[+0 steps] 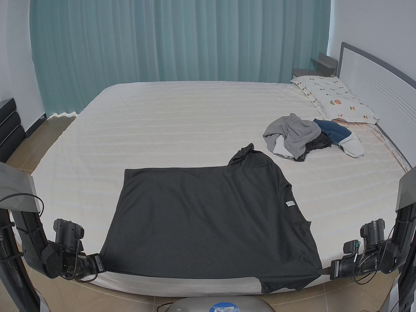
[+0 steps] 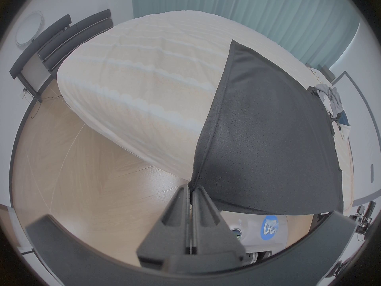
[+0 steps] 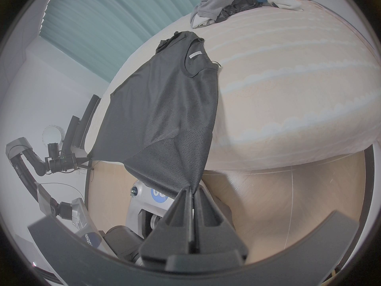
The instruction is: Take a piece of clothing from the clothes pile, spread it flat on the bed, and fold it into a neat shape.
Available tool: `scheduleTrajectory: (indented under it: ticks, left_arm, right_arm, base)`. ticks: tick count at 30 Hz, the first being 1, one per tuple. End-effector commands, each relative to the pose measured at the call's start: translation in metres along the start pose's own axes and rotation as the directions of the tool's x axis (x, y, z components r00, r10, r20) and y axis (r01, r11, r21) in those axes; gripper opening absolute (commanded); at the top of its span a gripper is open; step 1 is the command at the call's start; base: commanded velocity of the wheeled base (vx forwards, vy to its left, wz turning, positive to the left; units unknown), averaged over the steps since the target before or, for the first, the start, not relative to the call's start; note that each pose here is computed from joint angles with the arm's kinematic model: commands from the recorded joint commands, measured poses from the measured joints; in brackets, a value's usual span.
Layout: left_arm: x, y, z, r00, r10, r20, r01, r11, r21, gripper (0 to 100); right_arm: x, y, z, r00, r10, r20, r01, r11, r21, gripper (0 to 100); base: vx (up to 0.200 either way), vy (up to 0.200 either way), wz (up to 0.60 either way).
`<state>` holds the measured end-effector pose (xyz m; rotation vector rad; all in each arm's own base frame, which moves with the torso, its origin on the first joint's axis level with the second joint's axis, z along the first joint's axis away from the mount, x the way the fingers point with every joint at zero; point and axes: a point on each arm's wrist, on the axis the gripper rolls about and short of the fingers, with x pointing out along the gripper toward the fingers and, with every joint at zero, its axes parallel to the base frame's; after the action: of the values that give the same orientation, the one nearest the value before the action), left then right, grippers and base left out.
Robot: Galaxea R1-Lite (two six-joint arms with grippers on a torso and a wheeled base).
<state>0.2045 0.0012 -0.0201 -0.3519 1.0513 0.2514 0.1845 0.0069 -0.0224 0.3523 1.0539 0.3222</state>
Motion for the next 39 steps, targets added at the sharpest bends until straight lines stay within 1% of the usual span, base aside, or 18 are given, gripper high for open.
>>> scheduleTrajectory:
  ticks: [1,4,9,11,12,14,18,20,21,24,25,28,29,30,32,33,39]
  left_arm:
    - [-0.006,0.001,-0.002,1.000,-0.002,0.005,0.002,1.000,0.015,0]
    - [-0.008,0.003,-0.006,1.000,0.003,-0.007,-0.002,0.999,0.048,0]
    - [-0.009,0.003,-0.007,1.000,0.004,-0.011,-0.004,0.999,0.054,0]
    - [-0.011,0.006,-0.014,0.999,0.015,-0.036,-0.012,0.996,0.094,0]
    - [-0.013,0.008,-0.018,0.999,0.021,-0.047,-0.015,0.992,0.123,0]
    - [-0.014,0.010,-0.020,0.998,0.025,-0.057,-0.016,0.989,0.150,0]
    - [-0.013,0.009,-0.019,0.998,0.023,-0.051,-0.015,0.989,0.148,0]
    - [-0.014,0.006,-0.012,1.000,0.005,-0.016,-0.003,0.992,0.123,0]
    - [-0.016,0.002,-0.003,0.999,-0.019,0.032,0.017,0.997,0.079,0]
    - [-0.020,-0.007,0.015,0.991,-0.064,0.120,0.067,0.998,-0.020,0]
    - [-0.021,-0.009,0.020,0.987,-0.074,0.140,0.080,0.996,-0.041,0]
    - [-0.022,-0.017,0.037,0.972,-0.105,0.209,0.130,0.985,-0.110,0]
    - [-0.022,-0.018,0.038,0.972,-0.107,0.211,0.133,0.985,-0.111,0]
    - [-0.021,-0.021,0.046,0.964,-0.119,0.236,0.157,0.976,-0.150,0]
    - [-0.021,-0.022,0.048,0.962,-0.122,0.243,0.164,0.973,-0.163,0]
    - [-0.018,-0.026,0.055,0.957,-0.129,0.260,0.184,0.962,-0.202,0]
    - [-0.015,-0.031,0.063,0.951,-0.140,0.277,0.201,0.958,-0.205,0]
  right_arm:
    - [-0.009,0.003,-0.002,1.000,-0.001,0.004,0.001,1.000,-0.021,0]
    - [-0.012,0.005,-0.004,1.000,-0.003,-0.012,0.002,1.000,-0.016,0]
    - [-0.017,0.007,-0.006,1.000,-0.004,-0.025,0.003,1.000,-0.024,0]
    - [-0.024,0.010,-0.011,0.998,-0.011,-0.059,0.008,0.999,-0.043,0]
    - [-0.027,0.010,-0.012,0.998,-0.010,-0.065,0.007,0.999,-0.052,0]
    - [-0.028,0.011,-0.013,0.997,-0.010,-0.073,0.006,0.998,-0.058,0]
    - [-0.028,0.011,-0.013,0.997,-0.010,-0.073,0.006,0.998,-0.059,0]
    - [-0.029,0.012,-0.009,0.999,-0.006,-0.034,0.003,0.997,-0.071,0]
    - [-0.030,0.013,-0.004,1.000,0.003,0.013,-0.002,0.996,-0.085,0]
    - [-0.030,0.014,0.007,0.995,0.012,0.103,-0.002,0.996,-0.091,0]
    - [-0.030,0.015,0.012,0.991,0.017,0.134,-0.005,0.996,-0.088,0]
    - [-0.028,0.018,0.032,0.969,0.029,0.247,-0.017,0.998,-0.052,0]
    - [-0.028,0.018,0.033,0.967,0.029,0.253,-0.017,0.999,-0.052,0]
    - [-0.027,0.019,0.040,0.957,0.024,0.288,-0.013,0.999,-0.038,0]
    - [-0.027,0.019,0.042,0.955,0.022,0.294,-0.013,0.999,-0.034,0]
    - [-0.025,0.019,0.049,0.950,0.027,0.313,-0.016,0.999,-0.038,0]
    - [-0.020,0.017,0.057,0.945,0.032,0.327,-0.018,0.999,-0.044,0]
  base:
    - [0.000,0.000,0.00]
    - [0.000,0.000,0.00]
    - [0.000,0.000,0.00]
    - [0.000,0.000,0.00]
    - [0.000,0.000,0.00]
    - [0.000,0.000,0.00]
    - [0.000,0.000,0.00]
    - [0.000,0.000,0.00]
    - [0.000,0.000,0.00]
    - [0.000,0.000,0.00]
    - [0.000,0.000,0.00]
    - [0.000,0.000,0.00]
    - [0.000,0.000,0.00]
    - [0.000,0.000,0.00]
    - [0.000,0.000,0.00]
    - [0.000,0.000,0.00]
    - [0.000,0.000,0.00]
